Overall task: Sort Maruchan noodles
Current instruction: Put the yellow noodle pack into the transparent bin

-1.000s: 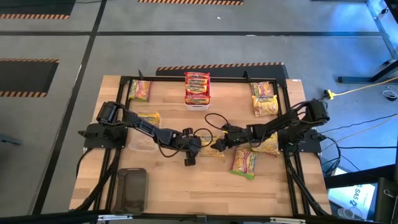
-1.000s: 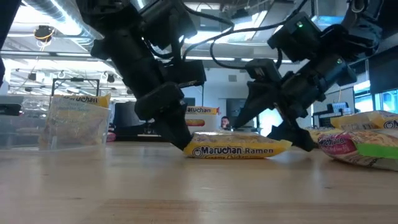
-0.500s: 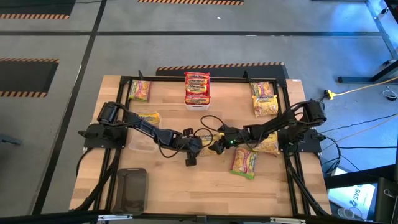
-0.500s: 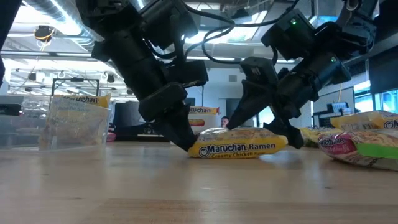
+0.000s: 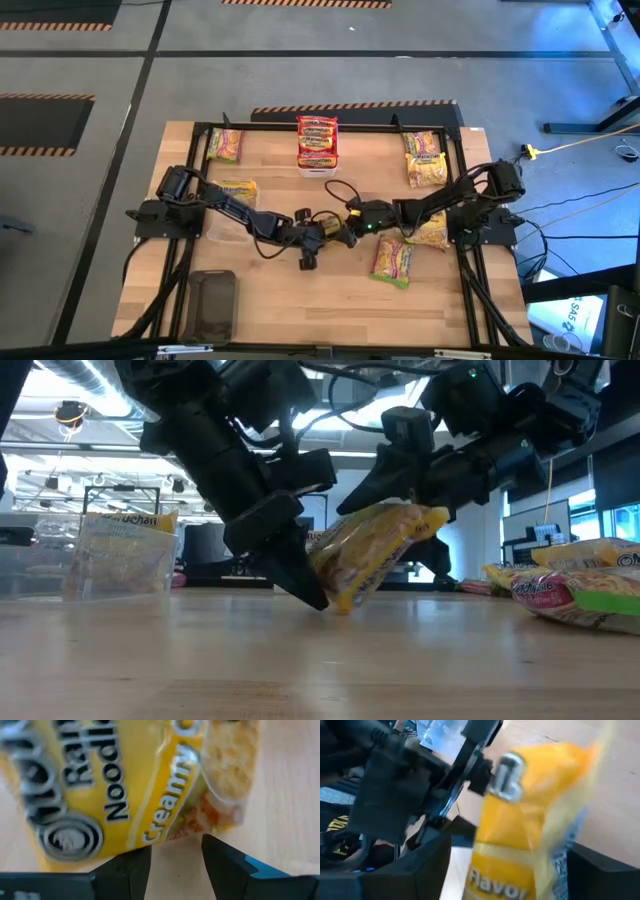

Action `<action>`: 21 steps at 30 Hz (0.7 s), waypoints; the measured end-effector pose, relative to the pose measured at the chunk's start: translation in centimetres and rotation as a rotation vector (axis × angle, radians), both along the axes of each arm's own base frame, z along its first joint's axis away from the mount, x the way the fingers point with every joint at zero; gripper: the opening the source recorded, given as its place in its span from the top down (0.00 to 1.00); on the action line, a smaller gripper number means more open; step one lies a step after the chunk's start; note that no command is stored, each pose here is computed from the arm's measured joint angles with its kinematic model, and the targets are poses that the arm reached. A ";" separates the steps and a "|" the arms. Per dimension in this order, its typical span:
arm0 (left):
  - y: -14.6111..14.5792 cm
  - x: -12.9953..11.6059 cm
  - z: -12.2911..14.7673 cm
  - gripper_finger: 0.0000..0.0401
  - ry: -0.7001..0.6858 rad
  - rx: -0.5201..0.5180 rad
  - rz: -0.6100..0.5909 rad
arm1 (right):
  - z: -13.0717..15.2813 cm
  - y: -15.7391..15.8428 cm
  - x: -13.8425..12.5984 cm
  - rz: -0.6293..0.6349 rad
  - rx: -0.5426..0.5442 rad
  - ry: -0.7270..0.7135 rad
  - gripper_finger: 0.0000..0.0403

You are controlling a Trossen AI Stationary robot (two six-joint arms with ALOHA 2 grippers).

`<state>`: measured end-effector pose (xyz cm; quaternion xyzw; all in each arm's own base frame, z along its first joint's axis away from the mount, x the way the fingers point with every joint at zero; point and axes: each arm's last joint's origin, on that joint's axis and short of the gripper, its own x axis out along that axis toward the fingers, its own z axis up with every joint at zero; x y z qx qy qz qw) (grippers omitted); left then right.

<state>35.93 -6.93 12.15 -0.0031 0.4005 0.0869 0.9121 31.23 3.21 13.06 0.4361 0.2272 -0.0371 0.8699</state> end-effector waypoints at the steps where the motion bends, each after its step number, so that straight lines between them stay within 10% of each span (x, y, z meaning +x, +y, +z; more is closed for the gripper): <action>1: 0.0 0.1 0.1 0.58 -0.002 -0.002 0.000 | 0.0 0.0 0.0 -0.001 0.000 0.002 0.33; 12: 0.0 -1.0 2.3 0.58 0.049 -0.014 0.021 | 0.2 0.0 -0.3 0.068 -0.084 0.023 0.76; 21: -0.9 -4.3 9.5 0.58 -0.056 -0.080 0.013 | 1.8 0.3 -0.6 0.195 -0.302 -0.065 0.74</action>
